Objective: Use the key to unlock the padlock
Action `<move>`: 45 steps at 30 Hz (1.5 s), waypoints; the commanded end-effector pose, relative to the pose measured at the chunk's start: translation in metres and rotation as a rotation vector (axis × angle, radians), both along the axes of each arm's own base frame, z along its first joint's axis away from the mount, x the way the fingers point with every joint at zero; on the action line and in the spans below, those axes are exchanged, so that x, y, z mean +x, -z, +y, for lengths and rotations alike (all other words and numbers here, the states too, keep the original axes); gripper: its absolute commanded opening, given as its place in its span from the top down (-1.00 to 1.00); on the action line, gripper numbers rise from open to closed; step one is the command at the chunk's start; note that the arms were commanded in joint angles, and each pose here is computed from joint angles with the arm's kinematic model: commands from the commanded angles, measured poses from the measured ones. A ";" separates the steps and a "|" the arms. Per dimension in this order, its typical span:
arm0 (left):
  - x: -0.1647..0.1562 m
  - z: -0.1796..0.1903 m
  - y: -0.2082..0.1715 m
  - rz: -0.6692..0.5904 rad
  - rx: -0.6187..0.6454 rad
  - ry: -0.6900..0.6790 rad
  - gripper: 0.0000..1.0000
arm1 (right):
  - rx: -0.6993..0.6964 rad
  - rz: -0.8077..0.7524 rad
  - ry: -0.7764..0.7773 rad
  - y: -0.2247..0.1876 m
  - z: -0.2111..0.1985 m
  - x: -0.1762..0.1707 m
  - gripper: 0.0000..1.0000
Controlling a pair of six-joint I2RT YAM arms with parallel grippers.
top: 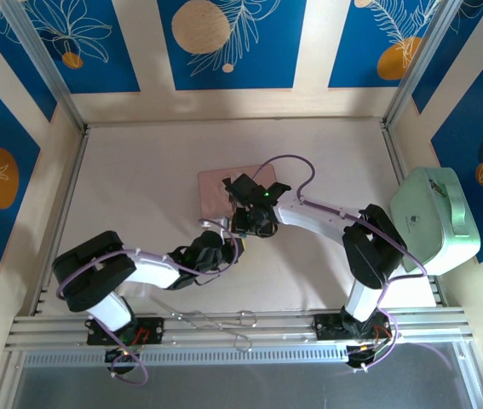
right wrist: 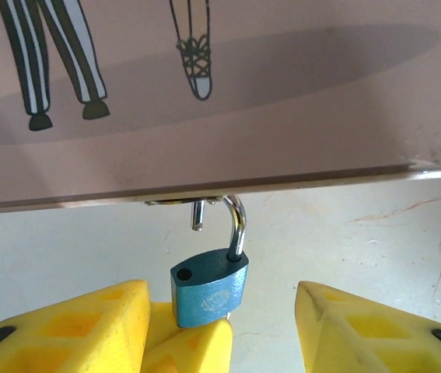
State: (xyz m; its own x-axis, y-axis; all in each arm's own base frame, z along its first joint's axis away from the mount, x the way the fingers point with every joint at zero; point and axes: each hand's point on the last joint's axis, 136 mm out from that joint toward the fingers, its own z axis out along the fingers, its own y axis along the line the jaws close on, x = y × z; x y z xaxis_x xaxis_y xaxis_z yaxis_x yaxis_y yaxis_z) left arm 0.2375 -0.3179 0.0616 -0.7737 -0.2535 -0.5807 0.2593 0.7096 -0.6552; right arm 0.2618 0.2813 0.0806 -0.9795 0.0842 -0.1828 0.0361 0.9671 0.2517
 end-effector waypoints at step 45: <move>0.000 -0.003 -0.026 -0.205 0.222 -0.014 1.00 | -0.012 0.134 0.019 0.018 0.021 -0.007 0.21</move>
State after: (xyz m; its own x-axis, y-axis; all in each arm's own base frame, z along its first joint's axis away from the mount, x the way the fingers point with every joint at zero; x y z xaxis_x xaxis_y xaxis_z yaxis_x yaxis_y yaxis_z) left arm 0.2383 -0.2977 0.0511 -0.7020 -0.1377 -0.6987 0.2581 0.8652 -0.4299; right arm 0.2593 0.2953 0.0684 -0.9910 0.1020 -0.0866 0.0792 0.9688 0.2350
